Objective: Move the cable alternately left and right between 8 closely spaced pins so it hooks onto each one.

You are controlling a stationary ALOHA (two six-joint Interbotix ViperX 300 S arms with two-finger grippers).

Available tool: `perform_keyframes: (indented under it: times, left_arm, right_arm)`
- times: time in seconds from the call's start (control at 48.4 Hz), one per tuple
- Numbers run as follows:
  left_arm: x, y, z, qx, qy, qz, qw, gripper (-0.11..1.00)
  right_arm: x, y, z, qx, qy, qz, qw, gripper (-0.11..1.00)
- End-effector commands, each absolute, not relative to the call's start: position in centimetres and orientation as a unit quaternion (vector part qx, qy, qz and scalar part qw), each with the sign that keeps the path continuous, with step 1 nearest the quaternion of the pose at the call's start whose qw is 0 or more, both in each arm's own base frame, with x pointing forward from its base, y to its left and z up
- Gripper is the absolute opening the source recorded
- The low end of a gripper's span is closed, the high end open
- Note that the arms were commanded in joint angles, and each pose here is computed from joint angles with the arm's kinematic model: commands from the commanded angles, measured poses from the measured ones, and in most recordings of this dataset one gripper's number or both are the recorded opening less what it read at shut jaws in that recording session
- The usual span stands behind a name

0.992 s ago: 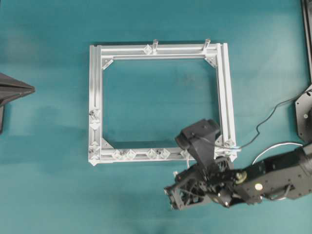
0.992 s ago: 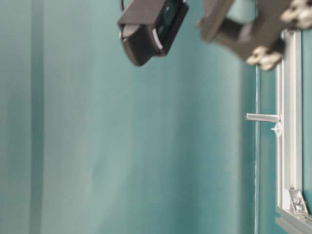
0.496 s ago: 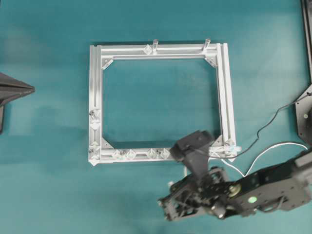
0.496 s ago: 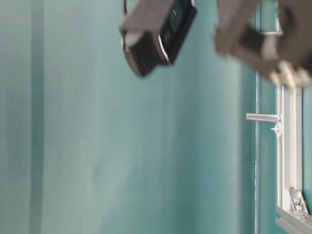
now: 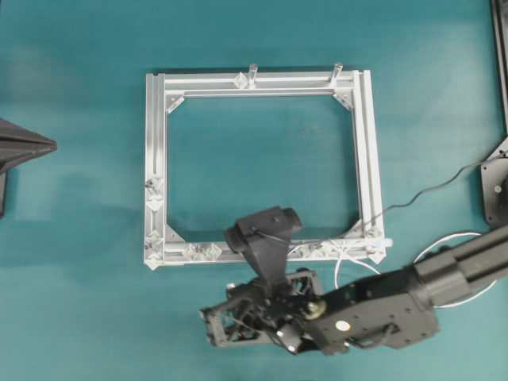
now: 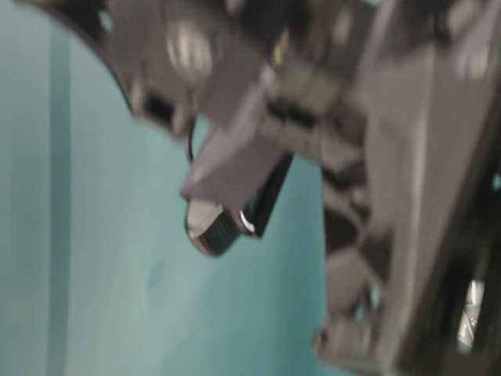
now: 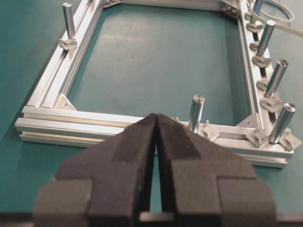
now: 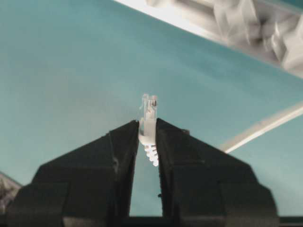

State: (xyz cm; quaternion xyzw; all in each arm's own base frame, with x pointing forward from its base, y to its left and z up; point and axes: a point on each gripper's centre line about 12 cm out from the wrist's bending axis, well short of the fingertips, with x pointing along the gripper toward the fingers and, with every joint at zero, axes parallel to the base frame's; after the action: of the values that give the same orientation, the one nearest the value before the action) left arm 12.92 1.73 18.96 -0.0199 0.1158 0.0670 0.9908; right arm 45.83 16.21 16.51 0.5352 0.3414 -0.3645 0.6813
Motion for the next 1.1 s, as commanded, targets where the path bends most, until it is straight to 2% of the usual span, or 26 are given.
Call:
perform_keyframes:
  times: [0.0,0.599,1.074]
  left_arm:
    - [13.1,1.7,19.7,-0.019,0.108,0.067,0.992,0.0]
    - [13.1,1.7,19.8,-0.019,0.107,0.066,0.992,0.0]
    - [13.1,1.7,19.7,-0.019,0.108,0.067,0.992,0.0]
  right_arm:
    - [46.9,16.1,18.2,0.551,0.326,-0.353,0.682,0.17]
    - [48.1,10.9,17.5,0.545,0.305,-0.416,0.661,0.17]
    - [48.2,10.1,17.3,0.545,0.301,-0.421,0.659,0.17]
